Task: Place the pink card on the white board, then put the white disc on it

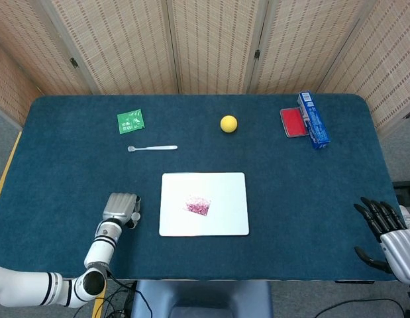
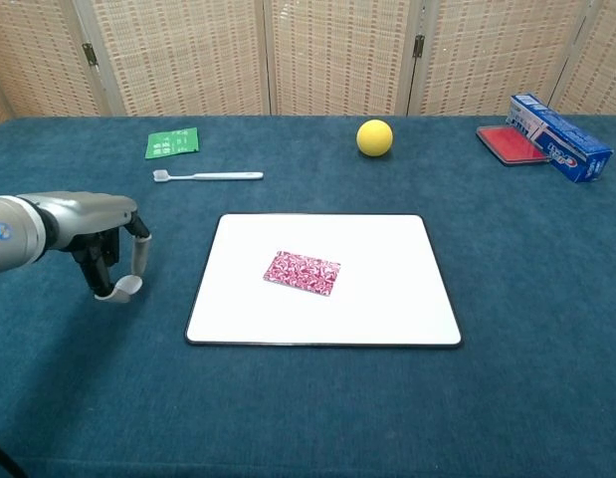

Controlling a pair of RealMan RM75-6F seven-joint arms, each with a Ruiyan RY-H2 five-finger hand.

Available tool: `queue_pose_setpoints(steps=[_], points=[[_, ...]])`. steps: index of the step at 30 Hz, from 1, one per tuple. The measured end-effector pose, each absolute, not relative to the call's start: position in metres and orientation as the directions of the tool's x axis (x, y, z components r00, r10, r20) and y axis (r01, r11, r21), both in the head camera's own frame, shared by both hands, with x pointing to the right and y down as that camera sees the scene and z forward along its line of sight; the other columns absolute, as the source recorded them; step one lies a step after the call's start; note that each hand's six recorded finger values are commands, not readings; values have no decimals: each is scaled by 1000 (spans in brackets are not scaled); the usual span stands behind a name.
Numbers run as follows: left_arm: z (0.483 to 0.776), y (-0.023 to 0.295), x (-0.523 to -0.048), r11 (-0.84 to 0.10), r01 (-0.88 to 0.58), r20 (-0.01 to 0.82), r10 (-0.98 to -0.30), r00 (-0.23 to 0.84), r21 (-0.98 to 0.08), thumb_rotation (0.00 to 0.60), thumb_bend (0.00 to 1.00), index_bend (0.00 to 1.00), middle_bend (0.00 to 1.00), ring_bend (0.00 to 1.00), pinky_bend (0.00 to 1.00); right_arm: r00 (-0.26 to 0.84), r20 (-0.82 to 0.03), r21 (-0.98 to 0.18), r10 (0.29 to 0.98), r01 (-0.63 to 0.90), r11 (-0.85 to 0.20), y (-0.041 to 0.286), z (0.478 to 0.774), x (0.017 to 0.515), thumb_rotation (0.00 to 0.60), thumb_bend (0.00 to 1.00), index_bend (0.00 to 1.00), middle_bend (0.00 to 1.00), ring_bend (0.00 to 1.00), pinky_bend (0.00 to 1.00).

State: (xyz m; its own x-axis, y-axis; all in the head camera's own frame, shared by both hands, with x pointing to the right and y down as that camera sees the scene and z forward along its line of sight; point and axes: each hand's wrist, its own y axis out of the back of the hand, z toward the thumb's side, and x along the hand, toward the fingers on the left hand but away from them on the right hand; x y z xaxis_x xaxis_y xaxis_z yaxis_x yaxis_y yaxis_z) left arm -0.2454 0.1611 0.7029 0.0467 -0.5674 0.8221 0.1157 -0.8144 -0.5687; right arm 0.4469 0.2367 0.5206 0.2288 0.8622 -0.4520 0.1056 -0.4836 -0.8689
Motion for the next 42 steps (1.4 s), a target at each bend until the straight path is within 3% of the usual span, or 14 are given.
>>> queue_pose_setpoints(steps=[12,42], points=[[671,144,-185,-777,159,793,-589,157,-609,600,337,576,1000,1000,1000,231,-451,-865,862,126,-486,235,518,449,600,195,0,0,0,0],[687,126,-47,-765,285,814,-520,257,-578,600,336,575,1000,1000,1000,225,-457,-844,861,194,-499,227,513,465,600,196,0,0,0,0]])
